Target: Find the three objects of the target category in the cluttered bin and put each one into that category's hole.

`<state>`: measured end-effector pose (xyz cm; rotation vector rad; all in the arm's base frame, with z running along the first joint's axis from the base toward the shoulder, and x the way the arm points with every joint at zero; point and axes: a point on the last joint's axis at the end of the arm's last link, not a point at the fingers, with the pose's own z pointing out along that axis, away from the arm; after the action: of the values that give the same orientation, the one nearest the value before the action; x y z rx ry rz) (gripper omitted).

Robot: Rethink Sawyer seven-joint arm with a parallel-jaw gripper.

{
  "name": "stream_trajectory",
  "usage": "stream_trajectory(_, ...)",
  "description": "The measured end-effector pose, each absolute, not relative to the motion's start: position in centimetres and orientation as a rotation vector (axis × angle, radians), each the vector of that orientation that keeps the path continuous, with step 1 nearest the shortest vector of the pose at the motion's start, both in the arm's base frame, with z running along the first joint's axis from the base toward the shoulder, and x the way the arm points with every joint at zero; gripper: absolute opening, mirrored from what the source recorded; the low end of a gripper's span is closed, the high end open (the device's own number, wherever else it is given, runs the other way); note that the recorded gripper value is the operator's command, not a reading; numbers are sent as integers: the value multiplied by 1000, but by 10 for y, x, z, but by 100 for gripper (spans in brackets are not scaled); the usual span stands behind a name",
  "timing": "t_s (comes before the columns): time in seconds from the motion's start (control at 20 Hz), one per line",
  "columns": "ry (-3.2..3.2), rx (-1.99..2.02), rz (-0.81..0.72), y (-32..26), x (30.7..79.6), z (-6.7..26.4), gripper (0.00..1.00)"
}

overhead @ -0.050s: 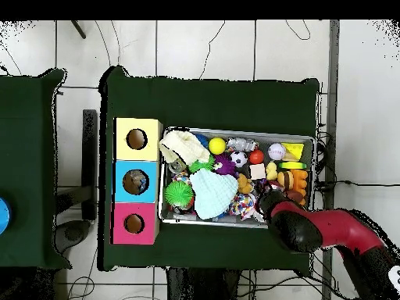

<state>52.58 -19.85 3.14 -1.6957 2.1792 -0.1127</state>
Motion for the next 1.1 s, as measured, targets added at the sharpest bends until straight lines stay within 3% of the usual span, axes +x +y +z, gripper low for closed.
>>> stream_trajectory(1.1, 2178, -1959, -201, -196, 553, 7, 0)
